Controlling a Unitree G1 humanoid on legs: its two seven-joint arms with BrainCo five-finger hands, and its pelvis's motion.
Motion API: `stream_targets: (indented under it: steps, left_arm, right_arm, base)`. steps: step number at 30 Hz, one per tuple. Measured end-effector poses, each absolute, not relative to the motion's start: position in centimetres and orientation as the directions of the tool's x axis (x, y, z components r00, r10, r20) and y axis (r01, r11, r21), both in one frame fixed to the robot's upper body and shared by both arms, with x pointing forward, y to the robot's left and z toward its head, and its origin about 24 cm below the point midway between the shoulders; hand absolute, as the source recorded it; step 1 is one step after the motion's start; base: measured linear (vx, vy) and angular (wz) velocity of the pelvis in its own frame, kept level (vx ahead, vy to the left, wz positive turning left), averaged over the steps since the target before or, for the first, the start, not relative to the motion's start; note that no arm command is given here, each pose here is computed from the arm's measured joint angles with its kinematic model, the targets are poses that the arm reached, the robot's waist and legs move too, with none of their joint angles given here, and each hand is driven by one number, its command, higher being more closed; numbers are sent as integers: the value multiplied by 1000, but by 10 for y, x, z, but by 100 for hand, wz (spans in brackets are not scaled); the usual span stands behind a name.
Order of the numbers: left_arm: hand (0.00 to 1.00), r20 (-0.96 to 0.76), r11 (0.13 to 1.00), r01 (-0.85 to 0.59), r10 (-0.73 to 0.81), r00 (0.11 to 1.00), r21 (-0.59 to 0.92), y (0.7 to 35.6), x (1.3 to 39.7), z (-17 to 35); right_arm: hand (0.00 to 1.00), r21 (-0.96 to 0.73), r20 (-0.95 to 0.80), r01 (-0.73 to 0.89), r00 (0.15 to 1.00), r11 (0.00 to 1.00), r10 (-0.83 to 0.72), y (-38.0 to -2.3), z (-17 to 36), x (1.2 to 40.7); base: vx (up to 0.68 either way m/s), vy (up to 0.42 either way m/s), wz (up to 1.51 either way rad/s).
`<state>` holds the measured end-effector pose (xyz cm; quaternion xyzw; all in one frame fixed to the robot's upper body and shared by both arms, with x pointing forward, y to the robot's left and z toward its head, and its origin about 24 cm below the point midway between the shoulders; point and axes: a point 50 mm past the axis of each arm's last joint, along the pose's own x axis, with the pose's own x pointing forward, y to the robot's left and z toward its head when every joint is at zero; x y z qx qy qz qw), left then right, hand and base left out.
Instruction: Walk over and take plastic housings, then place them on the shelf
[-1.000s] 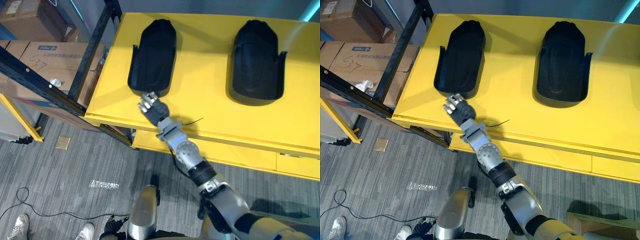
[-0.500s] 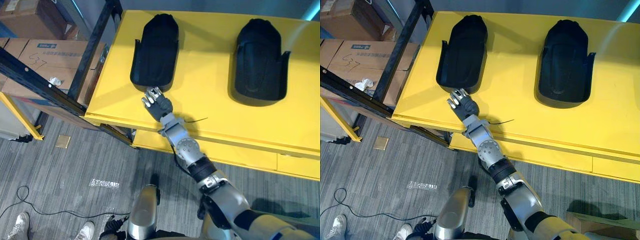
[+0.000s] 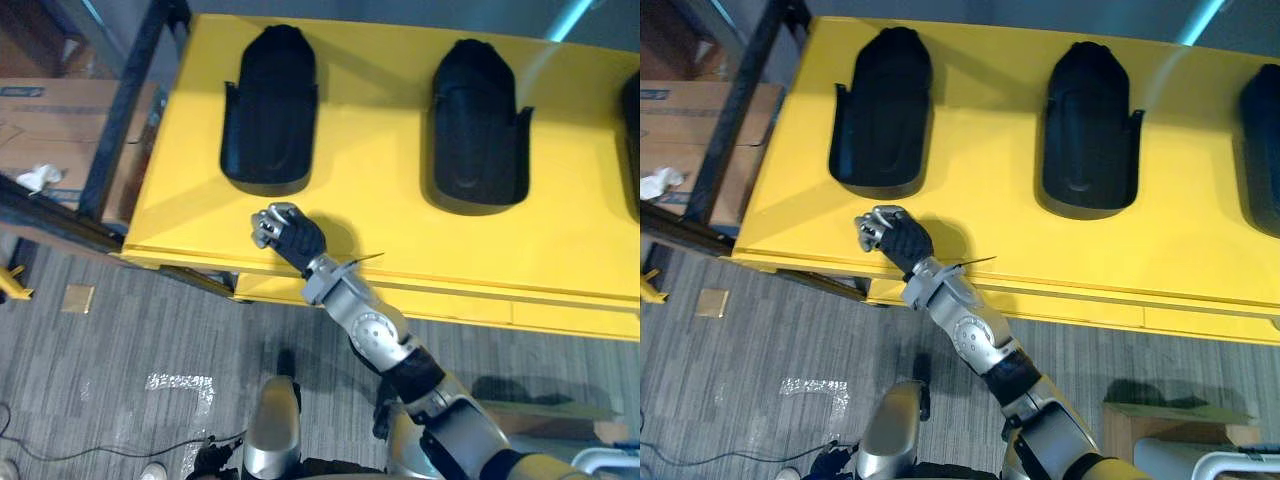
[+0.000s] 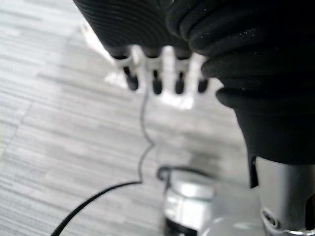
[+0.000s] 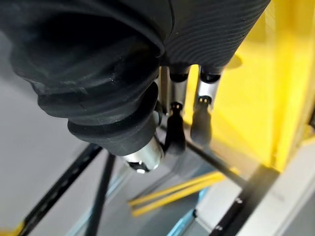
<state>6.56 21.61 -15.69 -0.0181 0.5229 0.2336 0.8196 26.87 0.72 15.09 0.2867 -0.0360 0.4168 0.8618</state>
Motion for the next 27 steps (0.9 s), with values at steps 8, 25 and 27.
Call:
stream_targets:
  steps: [8,25,27]
  left_arm:
    - [0,-883,854,-416,422,204,312,232,23,-162]
    - [0,-913,852,-396,401,74,342,218,-9,-167]
    - [0,-918,849,-413,390,71,329,215,-9,-168]
  right_arm:
    - [0,382,148,-523,849,762,508,-91,93,248]
    - [0,-150,-343,988,-35,18,-939,-303,-71,65]
    - [0,-245,-429,967,-171,-68,-887,-301,-91,36]
  base:
    - [104,3,-34]
    - [-25,7,-33]
    - [-51,-24,-3]
